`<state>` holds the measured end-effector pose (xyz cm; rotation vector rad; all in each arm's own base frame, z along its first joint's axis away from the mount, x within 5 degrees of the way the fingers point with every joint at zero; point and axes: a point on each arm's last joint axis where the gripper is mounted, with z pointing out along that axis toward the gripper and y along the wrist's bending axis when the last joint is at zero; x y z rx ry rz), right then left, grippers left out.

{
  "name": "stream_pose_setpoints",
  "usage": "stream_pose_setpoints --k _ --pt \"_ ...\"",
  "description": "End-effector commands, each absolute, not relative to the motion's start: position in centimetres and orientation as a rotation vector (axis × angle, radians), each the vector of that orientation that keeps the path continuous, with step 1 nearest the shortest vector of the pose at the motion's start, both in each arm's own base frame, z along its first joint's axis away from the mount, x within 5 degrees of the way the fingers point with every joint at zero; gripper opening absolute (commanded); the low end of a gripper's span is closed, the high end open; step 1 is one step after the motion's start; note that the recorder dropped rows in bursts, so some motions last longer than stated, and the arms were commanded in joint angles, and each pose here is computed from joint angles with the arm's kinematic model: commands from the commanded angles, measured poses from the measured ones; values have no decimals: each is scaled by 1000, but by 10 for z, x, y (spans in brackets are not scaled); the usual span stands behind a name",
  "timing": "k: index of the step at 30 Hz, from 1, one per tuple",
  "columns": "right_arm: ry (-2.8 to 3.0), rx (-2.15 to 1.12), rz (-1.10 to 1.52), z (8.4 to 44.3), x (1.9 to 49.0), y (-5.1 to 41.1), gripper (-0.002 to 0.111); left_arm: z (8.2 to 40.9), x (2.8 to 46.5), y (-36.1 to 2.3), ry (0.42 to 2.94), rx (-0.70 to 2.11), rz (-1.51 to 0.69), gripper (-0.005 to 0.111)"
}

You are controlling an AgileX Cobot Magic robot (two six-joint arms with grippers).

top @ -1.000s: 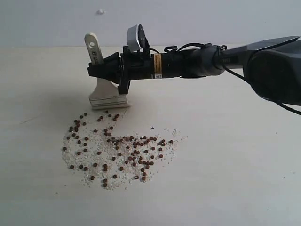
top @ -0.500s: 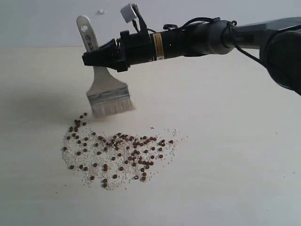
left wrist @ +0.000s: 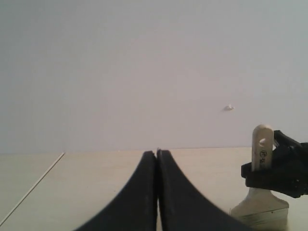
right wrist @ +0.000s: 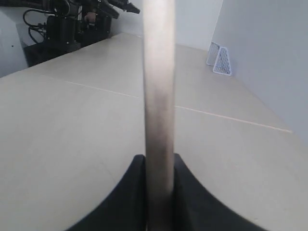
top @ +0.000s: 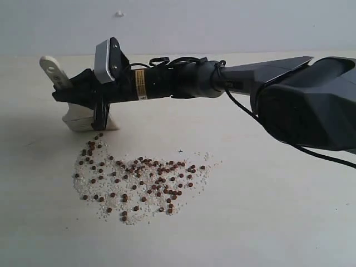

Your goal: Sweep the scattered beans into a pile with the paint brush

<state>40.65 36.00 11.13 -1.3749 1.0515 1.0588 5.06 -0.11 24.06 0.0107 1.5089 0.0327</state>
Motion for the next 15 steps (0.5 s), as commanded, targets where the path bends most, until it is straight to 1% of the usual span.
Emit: stream_pose_setpoints --k 1,7,15 --pt "1148 -1522 1150 109 401 361 0 240 50 -1 1506 12 22 0" --pt "1342 -1645 1330 108 390 357 0 240 50 -1 1506 12 22 0" --pt "1573 -1519 1462 114 390 357 0 240 50 -1 1506 12 22 0"
